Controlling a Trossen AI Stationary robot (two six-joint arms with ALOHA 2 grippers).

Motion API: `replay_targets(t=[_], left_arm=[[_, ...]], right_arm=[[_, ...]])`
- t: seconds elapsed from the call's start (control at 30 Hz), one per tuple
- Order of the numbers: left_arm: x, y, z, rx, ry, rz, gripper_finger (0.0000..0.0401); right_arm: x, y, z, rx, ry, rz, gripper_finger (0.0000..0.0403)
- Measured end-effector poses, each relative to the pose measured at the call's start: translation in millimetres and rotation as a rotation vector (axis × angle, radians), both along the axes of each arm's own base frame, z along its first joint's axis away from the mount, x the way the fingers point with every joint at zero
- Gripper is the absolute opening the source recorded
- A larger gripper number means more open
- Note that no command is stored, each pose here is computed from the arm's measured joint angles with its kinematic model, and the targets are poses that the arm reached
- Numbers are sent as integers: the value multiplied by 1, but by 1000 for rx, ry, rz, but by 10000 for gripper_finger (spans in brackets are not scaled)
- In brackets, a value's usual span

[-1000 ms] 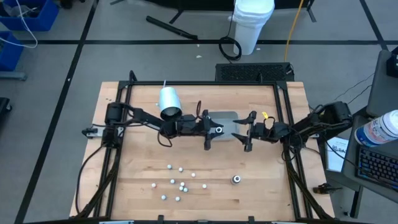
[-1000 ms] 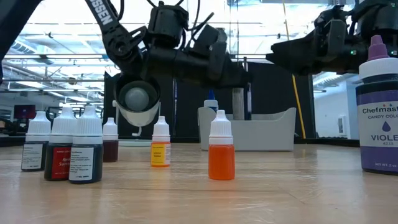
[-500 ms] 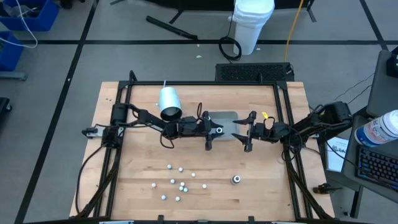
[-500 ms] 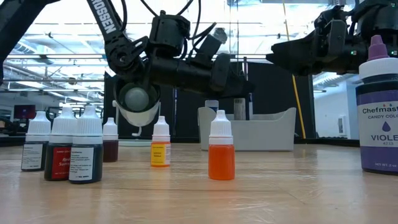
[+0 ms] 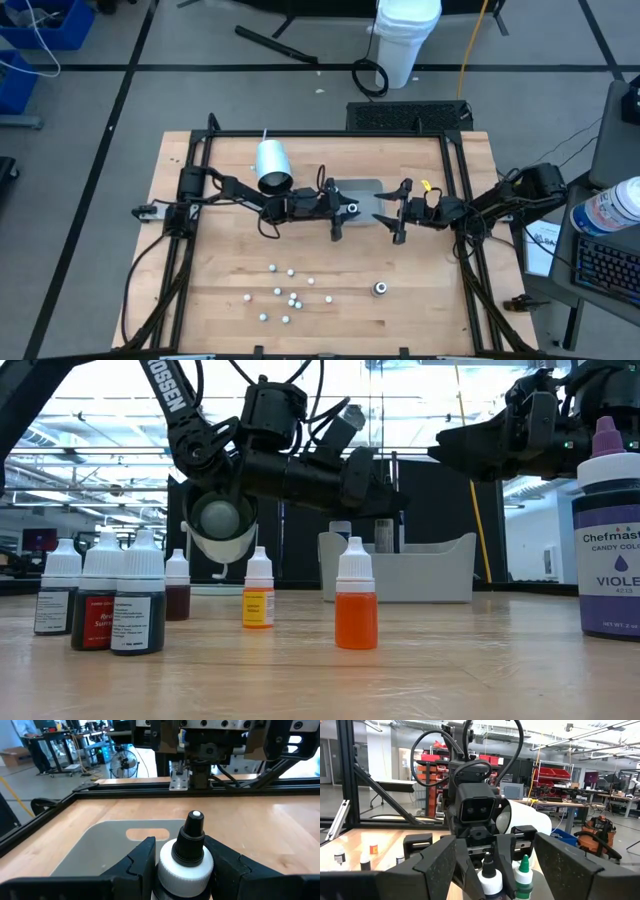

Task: Pick & Place food coloring
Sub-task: Put the black food coloring bottle into the gray bin

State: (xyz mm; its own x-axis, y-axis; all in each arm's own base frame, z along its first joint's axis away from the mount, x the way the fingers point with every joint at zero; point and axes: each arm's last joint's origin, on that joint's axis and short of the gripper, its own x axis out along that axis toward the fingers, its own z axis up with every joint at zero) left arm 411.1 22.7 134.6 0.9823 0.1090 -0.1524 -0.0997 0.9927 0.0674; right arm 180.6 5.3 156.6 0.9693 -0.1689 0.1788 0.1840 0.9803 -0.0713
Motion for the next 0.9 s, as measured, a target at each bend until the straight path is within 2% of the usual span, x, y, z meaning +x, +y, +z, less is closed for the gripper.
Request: replay_targets(t=[0.23,0.4,0.7,0.9], left_arm=[[0,-3,1,-13,-16,113,140],[0,-13,2,21,-23,193,140],[9,-18,15,41,-52,179,140],[21,-12,24,67,2,178,140]], right_arm=[[0,0,0,0,0,0,253],[0,0,0,0,0,0,253],[0,0,0,1,-5,0,253],[0,0,1,1,-7,0,253]])
